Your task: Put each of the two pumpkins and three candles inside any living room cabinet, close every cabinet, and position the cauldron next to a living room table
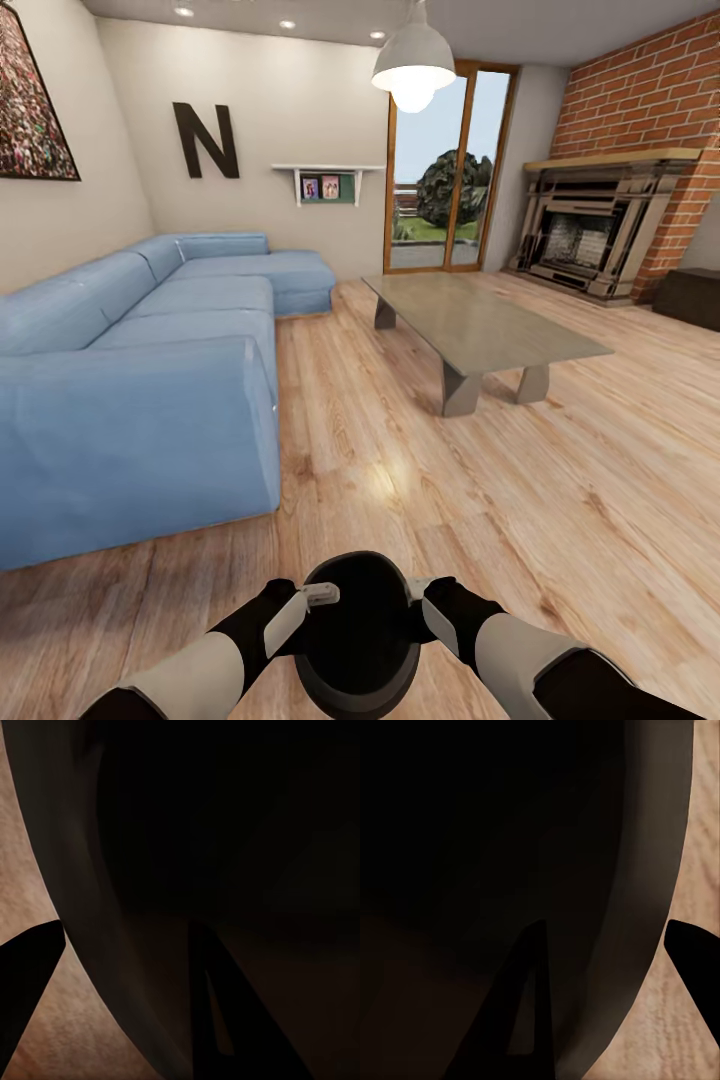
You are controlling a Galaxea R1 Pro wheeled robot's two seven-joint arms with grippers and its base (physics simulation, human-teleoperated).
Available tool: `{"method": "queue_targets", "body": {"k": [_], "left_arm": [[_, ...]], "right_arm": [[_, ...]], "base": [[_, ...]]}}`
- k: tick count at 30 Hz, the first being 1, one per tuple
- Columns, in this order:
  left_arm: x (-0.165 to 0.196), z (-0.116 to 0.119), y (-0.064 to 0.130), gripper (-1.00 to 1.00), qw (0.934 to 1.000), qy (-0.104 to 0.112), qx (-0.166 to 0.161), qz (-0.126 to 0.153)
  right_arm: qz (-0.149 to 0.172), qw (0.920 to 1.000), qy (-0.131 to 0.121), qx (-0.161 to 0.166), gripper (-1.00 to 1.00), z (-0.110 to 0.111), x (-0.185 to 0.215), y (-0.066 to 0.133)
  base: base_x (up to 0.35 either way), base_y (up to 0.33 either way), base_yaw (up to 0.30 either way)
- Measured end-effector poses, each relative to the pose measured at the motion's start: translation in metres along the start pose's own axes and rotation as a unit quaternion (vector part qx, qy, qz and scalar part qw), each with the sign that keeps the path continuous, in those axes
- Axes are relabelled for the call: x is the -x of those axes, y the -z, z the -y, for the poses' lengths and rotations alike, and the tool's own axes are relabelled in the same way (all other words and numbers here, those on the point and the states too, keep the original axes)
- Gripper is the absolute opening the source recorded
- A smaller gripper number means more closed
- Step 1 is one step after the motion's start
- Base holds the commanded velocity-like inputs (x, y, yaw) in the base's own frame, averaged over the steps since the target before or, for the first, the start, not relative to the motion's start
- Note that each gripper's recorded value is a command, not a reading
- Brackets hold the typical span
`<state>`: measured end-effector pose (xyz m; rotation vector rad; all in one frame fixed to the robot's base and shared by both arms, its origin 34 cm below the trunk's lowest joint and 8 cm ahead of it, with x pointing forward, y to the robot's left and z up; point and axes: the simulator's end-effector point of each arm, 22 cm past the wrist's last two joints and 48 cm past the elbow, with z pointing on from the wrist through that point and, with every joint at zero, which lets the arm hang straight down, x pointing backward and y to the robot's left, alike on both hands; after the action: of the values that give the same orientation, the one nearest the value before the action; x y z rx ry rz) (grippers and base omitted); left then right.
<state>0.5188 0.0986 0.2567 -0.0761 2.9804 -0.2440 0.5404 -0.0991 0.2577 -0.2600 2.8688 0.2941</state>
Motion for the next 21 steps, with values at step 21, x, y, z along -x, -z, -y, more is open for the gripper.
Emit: {"method": "queue_targets", "body": {"k": [21], "left_arm": [[0.010,0.003,0.012,-1.00,0.9999,-0.003,-0.001,0.016]], "right_arm": [[0.015,0.9999,0.004,-0.002,-1.00,-0.001,0.011,0.012]], "base": [[0.000,0.000,0.000]]}}
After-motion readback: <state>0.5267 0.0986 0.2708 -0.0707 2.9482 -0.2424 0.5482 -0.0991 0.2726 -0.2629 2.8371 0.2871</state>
